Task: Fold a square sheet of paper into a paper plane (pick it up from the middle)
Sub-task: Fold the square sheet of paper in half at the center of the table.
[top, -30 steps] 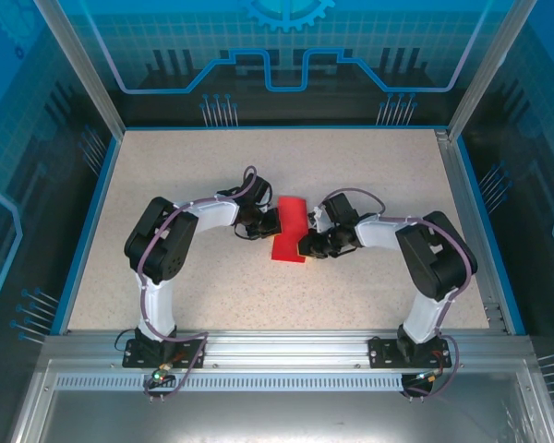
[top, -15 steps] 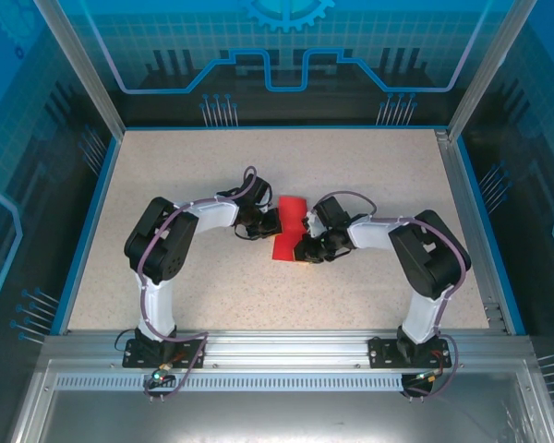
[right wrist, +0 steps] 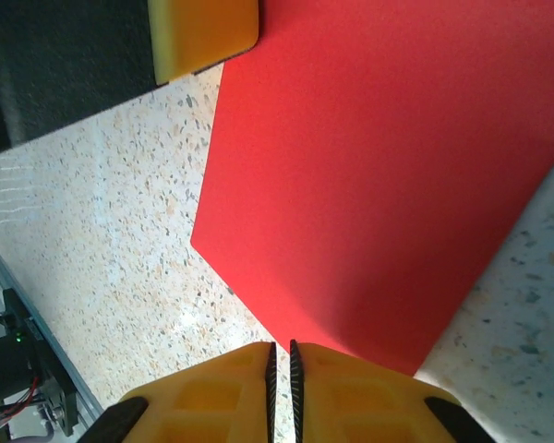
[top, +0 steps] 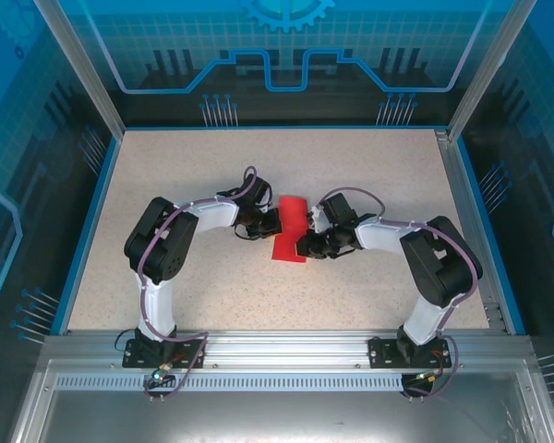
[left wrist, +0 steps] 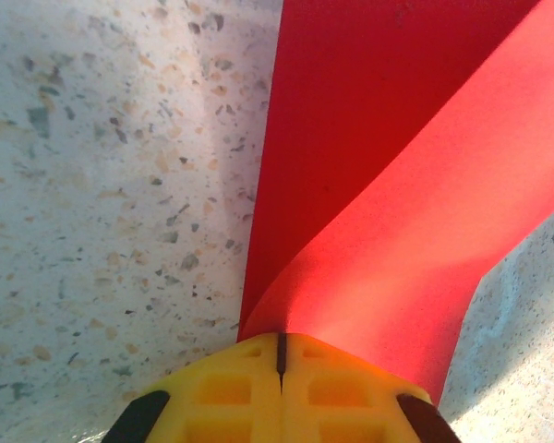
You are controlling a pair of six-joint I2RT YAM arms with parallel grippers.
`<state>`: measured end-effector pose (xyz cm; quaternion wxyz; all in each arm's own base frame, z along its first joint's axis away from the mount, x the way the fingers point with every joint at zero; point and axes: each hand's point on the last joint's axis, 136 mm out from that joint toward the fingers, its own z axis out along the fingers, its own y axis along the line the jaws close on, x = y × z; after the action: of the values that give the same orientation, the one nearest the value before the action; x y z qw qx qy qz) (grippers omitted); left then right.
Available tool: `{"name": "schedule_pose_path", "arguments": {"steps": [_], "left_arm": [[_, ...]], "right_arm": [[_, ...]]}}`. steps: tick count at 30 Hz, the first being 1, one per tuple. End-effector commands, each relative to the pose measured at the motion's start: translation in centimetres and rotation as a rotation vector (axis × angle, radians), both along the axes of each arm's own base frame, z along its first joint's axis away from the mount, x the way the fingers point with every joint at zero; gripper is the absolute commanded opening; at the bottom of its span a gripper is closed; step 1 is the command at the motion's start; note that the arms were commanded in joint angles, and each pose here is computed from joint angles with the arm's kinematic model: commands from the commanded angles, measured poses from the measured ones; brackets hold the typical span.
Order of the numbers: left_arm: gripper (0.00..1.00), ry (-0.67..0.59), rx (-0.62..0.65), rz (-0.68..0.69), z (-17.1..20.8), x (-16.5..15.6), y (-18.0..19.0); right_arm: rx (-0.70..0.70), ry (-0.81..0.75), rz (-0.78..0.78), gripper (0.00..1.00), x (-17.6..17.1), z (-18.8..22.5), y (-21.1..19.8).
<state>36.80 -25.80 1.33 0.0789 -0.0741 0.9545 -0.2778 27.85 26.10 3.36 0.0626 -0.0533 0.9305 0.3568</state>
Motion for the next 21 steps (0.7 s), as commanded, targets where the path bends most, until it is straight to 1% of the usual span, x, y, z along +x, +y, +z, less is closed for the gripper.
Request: {"name": "schedule_pose_path", "arguments": {"steps": [1, 9, 13, 15, 17, 19, 21], "left_arm": [[0.00, 0.121, 0.107, -0.018, -3.9, -3.0, 1.8], [0.00, 0.125, 0.108, -0.020, -3.9, -3.2, 1.9], [0.00, 0.126, 0.107, -0.028, -3.9, -3.3, 1.9], [0.00, 0.127, 0.109, -0.030, -4.0, -3.4, 1.9], [0.00, 0.131, 0.110, -0.031, -4.1, -3.5, 2.0], [0.00, 0.132, 0.110, -0.033, -4.1, -3.6, 2.0], [0.00, 0.135, 0.112, -0.034, -4.2, -3.7, 2.0]], "right_arm": [[0.010, 0.048, 0.016, 0.15, -0.6, -0.9, 0.2], [-0.105, 0.107, 0.034, 0.15, -2.5, -3.8, -1.4], [-0.074, 0.084, 0.033, 0.16, -1.9, -2.0, -1.0], [-0.033, 0.011, 0.006, 0.16, 0.2, 0.4, -0.7], [0.020, -0.022, -0.049, 0.16, 2.2, 1.9, -1.1], [0.073, -0.037, -0.084, 0.16, 4.1, 2.8, -1.4], [0.081, -0.048, -0.088, 0.16, 5.6, 2.9, -1.4]]}}
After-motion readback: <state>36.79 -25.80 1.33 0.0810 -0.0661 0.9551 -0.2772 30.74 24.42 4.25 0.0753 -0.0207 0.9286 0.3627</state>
